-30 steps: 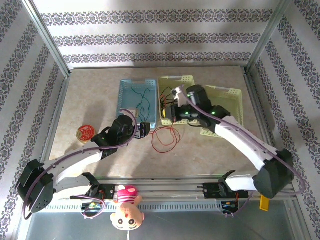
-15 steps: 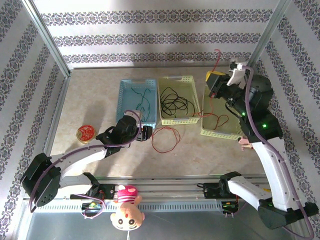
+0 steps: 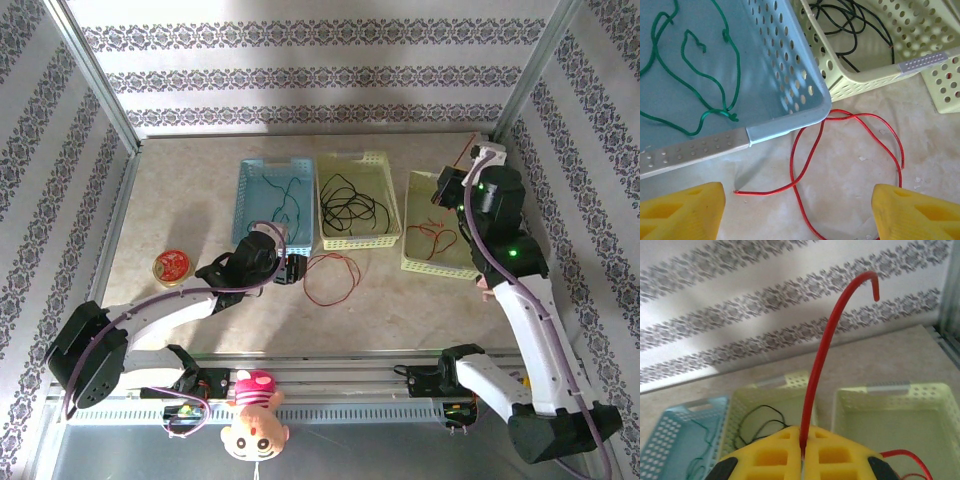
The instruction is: Untangle the cables
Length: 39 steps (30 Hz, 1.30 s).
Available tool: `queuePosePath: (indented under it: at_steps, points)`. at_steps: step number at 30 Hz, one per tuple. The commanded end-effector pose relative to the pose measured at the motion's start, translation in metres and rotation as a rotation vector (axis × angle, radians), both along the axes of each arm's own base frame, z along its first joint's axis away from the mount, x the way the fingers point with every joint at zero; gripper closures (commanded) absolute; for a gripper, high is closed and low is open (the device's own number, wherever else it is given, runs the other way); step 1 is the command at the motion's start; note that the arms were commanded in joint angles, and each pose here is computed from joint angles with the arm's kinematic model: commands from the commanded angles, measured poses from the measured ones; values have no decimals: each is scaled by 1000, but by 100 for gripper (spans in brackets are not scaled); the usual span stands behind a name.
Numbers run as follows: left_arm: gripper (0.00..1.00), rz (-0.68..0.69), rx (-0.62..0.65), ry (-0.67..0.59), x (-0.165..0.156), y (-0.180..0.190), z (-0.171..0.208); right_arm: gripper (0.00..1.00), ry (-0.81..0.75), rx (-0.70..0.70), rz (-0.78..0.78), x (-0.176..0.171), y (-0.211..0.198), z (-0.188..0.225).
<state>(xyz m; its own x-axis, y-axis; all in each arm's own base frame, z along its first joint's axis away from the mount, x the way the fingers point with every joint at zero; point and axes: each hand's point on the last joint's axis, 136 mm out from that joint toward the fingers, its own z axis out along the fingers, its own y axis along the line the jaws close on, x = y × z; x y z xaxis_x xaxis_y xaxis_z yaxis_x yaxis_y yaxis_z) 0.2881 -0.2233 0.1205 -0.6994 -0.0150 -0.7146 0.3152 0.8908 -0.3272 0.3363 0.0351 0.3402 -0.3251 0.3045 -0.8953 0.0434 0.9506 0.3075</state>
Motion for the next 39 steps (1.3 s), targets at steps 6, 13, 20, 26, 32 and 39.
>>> queuePosePath:
  at_steps: [6, 13, 20, 26, 32, 39]
  points:
    - [23, -19, -36, -36, 6, -6, 14, 93, 255, 7, -32, 25, -13, -101]
    - [23, -62, -35, -11, -1, -11, 11, 93, 490, 96, -1, 40, -8, -179]
    - [23, -84, -28, 9, -5, -15, 7, 75, 657, 168, -3, 46, -5, -226]
    - [23, -38, -1, -8, 1, -7, 7, 53, 644, 133, -105, 42, -22, -212]
    - [23, 43, 51, -16, 8, 7, 0, 48, 557, 24, -38, 22, 1, -169]
    - [23, 60, 49, 3, 10, 7, -7, 48, 612, -69, 432, -50, 134, -195]
